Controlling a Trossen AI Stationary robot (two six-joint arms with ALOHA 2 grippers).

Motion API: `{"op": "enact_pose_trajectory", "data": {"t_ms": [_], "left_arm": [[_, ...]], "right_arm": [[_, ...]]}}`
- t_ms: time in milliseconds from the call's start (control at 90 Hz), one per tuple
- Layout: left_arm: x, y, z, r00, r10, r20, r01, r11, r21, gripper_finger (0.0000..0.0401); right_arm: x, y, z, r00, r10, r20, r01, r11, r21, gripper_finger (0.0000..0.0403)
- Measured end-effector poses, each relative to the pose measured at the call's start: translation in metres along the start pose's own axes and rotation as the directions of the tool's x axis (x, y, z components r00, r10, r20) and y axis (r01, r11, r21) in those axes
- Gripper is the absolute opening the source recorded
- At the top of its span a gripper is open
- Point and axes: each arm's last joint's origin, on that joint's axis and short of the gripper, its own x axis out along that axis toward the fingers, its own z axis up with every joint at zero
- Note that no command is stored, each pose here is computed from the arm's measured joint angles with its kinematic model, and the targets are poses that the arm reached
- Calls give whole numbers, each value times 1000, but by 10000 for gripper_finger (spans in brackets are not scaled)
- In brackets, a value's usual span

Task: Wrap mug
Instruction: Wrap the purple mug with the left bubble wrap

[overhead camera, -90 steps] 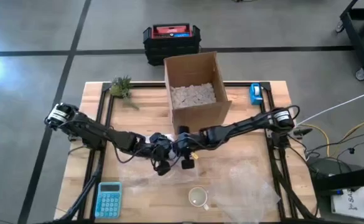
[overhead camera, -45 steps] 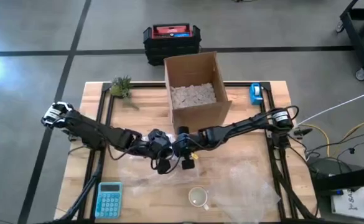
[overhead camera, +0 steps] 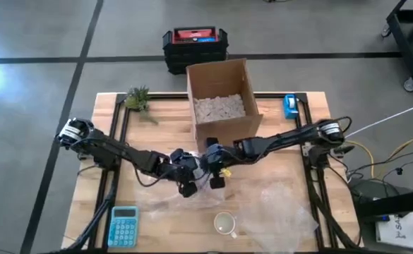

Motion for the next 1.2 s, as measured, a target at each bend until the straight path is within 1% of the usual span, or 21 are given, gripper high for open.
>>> {"op": "enact_pose_trajectory", "data": {"t_ms": [122,189,267,400,467,600,667,856,911,978,1011,1078,1200], "left_arm": [[0,-1,1,1000,-6,9,6,1000,1,22],[1,-1,1,1000,-6,9,6,1000,1,22],[0,0,1,1000,-6,9,6,1000,0,22],[-2,0,2,1000,-14,15,14,1000,-3,22],[-4,1,1,1000,-23,7,23,1000,-6,22],[-19,2,2,991,-128,-45,126,991,-44,22],[-30,2,6,983,-183,-33,181,982,-53,22],[-62,9,16,974,-223,45,225,973,-50,22],[-71,12,20,972,-212,105,218,975,-49,22],[-79,14,25,968,-166,188,180,982,-59,22],[-80,14,26,966,-154,209,170,984,-61,22],[-75,13,26,967,-149,205,161,986,-44,22],[-50,6,21,979,-126,162,132,991,-26,22]], "right_arm": [[-15,-2,8,998,-8,63,8,1000,6,2],[-14,-2,9,998,-9,69,8,1000,8,2],[0,0,4,999,-6,53,5,1000,12,2],[39,6,-17,998,36,-55,-36,999,17,2],[52,8,-24,996,36,-87,-35,999,20,2],[61,8,-26,995,37,-95,-35,999,26,2],[62,8,-27,995,36,-95,-34,999,26,2],[58,8,-25,995,37,-90,-35,999,27,2],[57,8,-25,995,37,-90,-35,999,27,2],[57,8,-25,995,37,-88,-35,999,27,2],[57,8,-25,996,37,-87,-35,999,27,2],[57,8,-25,996,37,-86,-34,999,27,2],[57,8,-25,996,36,-85,-34,999,27,2]]}}
